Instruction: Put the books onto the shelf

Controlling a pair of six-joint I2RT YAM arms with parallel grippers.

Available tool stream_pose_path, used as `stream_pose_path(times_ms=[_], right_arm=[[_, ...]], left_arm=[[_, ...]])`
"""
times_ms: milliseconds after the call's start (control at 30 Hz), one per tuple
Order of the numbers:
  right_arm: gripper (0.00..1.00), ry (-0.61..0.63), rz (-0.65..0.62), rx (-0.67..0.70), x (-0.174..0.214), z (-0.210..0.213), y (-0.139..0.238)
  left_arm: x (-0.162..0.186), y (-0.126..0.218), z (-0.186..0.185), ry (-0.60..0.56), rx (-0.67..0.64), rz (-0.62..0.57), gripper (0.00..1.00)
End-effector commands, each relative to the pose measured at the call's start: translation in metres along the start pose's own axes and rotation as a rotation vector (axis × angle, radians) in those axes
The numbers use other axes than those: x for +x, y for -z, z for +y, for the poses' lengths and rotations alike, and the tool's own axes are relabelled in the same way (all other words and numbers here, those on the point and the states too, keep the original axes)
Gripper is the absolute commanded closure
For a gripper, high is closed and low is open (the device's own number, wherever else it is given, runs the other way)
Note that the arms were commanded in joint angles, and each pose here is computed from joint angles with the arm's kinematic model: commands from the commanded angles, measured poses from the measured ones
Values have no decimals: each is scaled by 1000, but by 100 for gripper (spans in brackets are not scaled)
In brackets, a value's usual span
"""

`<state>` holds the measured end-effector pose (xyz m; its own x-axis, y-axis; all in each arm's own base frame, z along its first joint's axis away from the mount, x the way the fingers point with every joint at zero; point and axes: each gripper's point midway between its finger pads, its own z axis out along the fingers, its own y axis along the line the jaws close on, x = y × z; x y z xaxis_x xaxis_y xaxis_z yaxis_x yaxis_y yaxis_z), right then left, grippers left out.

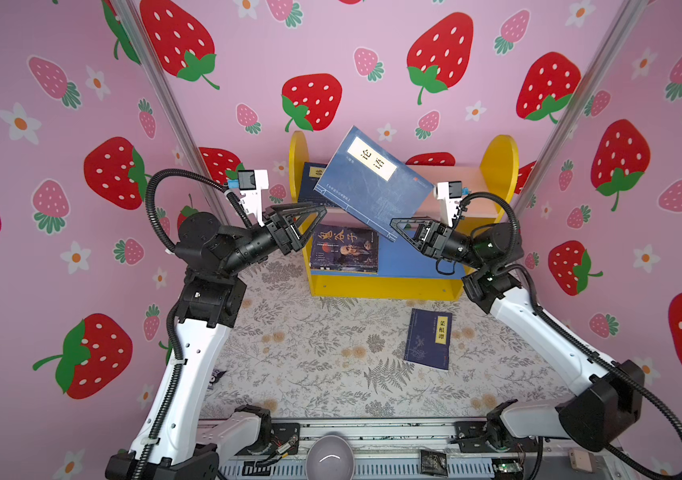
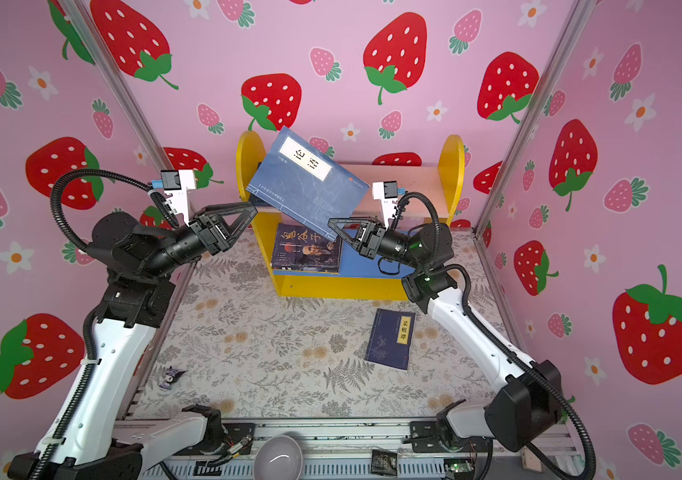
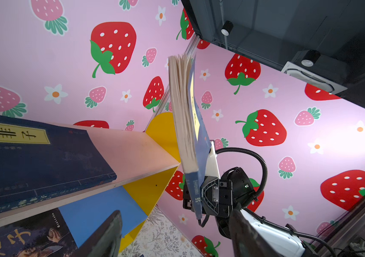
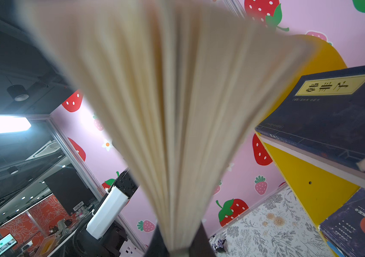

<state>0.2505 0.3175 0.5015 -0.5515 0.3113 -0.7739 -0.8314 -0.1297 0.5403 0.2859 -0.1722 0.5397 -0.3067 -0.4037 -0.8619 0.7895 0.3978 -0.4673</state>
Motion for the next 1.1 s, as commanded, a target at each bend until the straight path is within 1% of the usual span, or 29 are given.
stream_pose_path(times_ms=[0,200,333,400,500,567,600,633,700,733,800,867,967,1067], right_arm=[[100,32,5,-49,-12,13,-6],[100,19,13,-38,-16,2,-13],[100,7,11,-26,-17,-8,-16],[100,2,4,-15,-19,-15,-18],[100,-7,-6,0,-22,-25,-21],[99,-29,-17,12,-25,-34,-23],[97,-38,-24,20,-27,-38,-23],[91,-43,-35,28,-30,-43,-23],[65,4,-55,26,-37,-44,-23],[53,36,-72,46,-41,-47,-21],[41,104,-125,121,-52,-56,-14],[35,194,-178,259,-66,-69,-4],[34,324,-249,441,-84,-81,12],[33,408,-281,539,-94,-85,22]], left_arm=[[-19,-9,-8,-9,44,-38,28],[-34,-23,2,41,64,-86,44],[-40,-28,7,54,45,-119,64],[-42,-31,9,63,33,-130,72],[-46,-34,15,71,-18,-131,86],[-49,-36,18,84,-44,-136,100],[-51,-37,19,90,-49,-141,100],[-54,-37,19,98,-58,-153,100],[-60,-37,25,126,-94,-184,100],[-65,-36,29,140,-117,-207,100],[-72,-36,40,178,-177,-241,100],[-80,-36,51,224,-221,-281,100],[-87,-44,63,284,-235,-314,100],[-89,-56,74,324,-251,-316,100]])
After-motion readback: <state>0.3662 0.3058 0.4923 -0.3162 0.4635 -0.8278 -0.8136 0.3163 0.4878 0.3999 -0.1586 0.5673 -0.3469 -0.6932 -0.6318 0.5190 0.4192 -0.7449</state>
